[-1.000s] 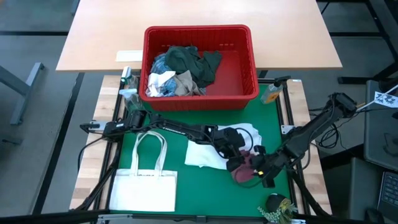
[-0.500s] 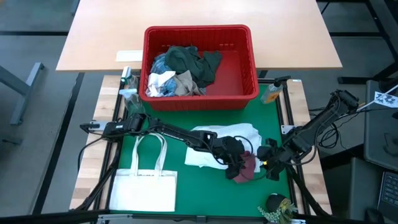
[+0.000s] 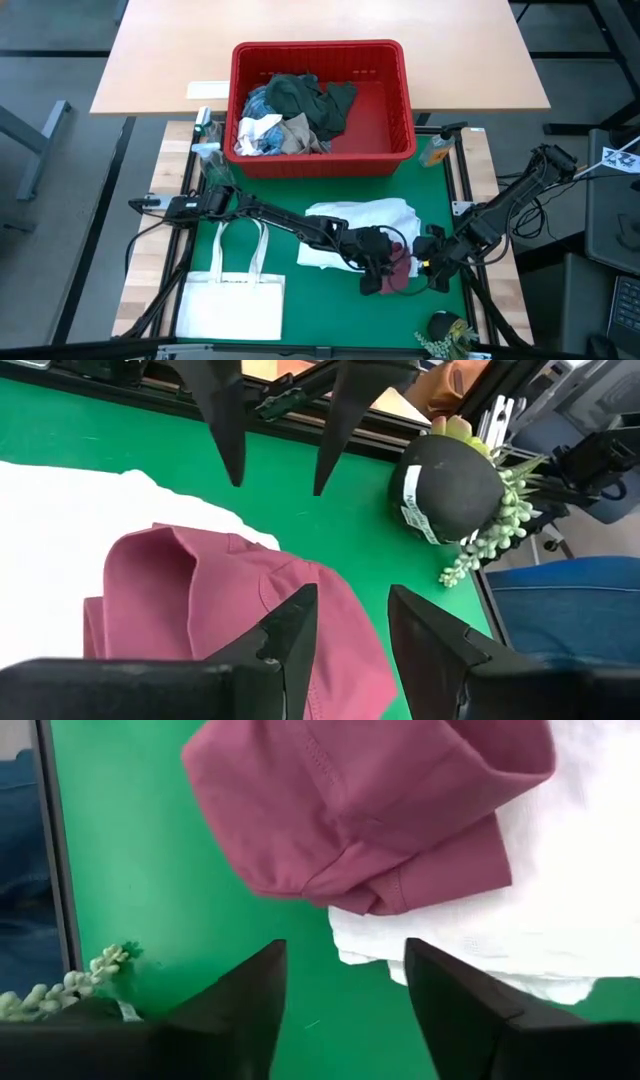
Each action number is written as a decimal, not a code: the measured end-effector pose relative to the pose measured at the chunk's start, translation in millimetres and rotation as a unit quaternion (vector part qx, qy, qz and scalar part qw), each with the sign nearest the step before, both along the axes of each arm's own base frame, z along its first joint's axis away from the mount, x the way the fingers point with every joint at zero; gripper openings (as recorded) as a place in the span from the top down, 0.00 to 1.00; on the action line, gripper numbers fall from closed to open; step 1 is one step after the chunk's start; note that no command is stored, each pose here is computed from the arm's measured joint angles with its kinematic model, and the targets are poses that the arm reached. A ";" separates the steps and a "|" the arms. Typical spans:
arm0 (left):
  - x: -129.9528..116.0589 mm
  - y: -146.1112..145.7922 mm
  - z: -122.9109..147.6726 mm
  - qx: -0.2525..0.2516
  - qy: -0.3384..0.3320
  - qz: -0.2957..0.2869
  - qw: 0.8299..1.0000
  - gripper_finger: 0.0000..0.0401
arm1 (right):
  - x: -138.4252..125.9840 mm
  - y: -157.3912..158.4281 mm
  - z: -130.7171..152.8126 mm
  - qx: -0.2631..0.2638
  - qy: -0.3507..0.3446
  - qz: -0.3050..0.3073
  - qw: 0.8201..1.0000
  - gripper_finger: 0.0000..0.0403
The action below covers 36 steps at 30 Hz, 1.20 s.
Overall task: Fold Laundry from Bin
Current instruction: Stack the folded pink underwear on top of the folded white polo shirt
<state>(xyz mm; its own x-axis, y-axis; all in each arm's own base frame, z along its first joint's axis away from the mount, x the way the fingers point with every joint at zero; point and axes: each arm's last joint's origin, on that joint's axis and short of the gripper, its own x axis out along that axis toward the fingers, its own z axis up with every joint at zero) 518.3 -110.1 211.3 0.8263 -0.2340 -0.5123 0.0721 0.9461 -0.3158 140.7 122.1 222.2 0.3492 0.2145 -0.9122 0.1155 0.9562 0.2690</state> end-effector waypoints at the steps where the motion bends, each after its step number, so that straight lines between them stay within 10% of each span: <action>1: 0.0 -0.1 0.0 0.002 -0.001 -0.001 1.000 0.70 | 0.2 -0.3 0.0 -0.003 -0.003 -0.006 1.000 0.45; 9: -0.8 -3.5 -0.1 0.005 -0.001 -0.006 1.000 0.70 | 1.2 -6.0 -1.8 0.004 0.016 -0.085 0.996 0.30; 36: -7.7 -5.1 -13.4 0.070 0.054 0.058 0.994 0.70 | 15.1 -24.0 -40.1 0.086 0.018 -0.154 0.984 0.34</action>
